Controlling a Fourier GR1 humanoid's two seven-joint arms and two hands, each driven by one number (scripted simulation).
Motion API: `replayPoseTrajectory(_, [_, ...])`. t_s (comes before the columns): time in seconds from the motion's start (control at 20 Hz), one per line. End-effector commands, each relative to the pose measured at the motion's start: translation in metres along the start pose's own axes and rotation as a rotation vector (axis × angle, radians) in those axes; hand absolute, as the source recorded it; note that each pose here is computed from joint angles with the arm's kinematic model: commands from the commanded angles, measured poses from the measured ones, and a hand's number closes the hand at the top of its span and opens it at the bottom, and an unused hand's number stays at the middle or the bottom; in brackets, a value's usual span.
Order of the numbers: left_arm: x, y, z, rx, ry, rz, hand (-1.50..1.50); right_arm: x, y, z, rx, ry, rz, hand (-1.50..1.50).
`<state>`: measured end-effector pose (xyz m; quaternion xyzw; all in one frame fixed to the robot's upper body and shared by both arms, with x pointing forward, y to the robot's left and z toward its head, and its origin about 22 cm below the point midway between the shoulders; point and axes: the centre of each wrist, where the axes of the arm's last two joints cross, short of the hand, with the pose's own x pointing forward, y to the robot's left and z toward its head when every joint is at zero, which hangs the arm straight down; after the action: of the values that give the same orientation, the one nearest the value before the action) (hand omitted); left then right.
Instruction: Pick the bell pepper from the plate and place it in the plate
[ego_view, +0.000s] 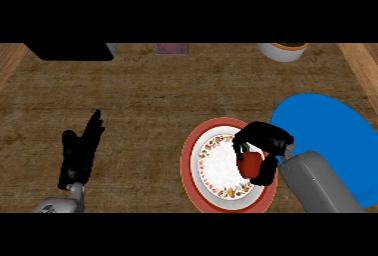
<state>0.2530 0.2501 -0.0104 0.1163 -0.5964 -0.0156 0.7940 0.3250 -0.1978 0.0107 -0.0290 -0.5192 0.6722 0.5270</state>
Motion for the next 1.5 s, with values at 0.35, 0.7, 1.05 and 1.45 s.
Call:
replayPoseTrajectory(0.35, [-0.008,0.007,0.008,0.024,0.018,0.016,0.0,0.02,-0.018,0.012,-0.662,0.479,-0.023,1.5])
replayPoseTrajectory(0.7, [-0.001,0.014,0.004,0.023,0.022,0.02,0.0,0.087,-0.028,0.05,-1.04,0.488,0.008,1.5])
replayPoseTrajectory(1.05, [-0.005,0.015,0.013,0.013,0.0,0.027,0.0,0.102,-0.04,0.101,-1.235,0.677,0.047,1.5])
replayPoseTrajectory(1.45, [0.0,-0.016,0.014,-0.015,0.005,0.008,0.0,0.054,-0.06,0.129,-1.23,0.798,-0.021,1.5])
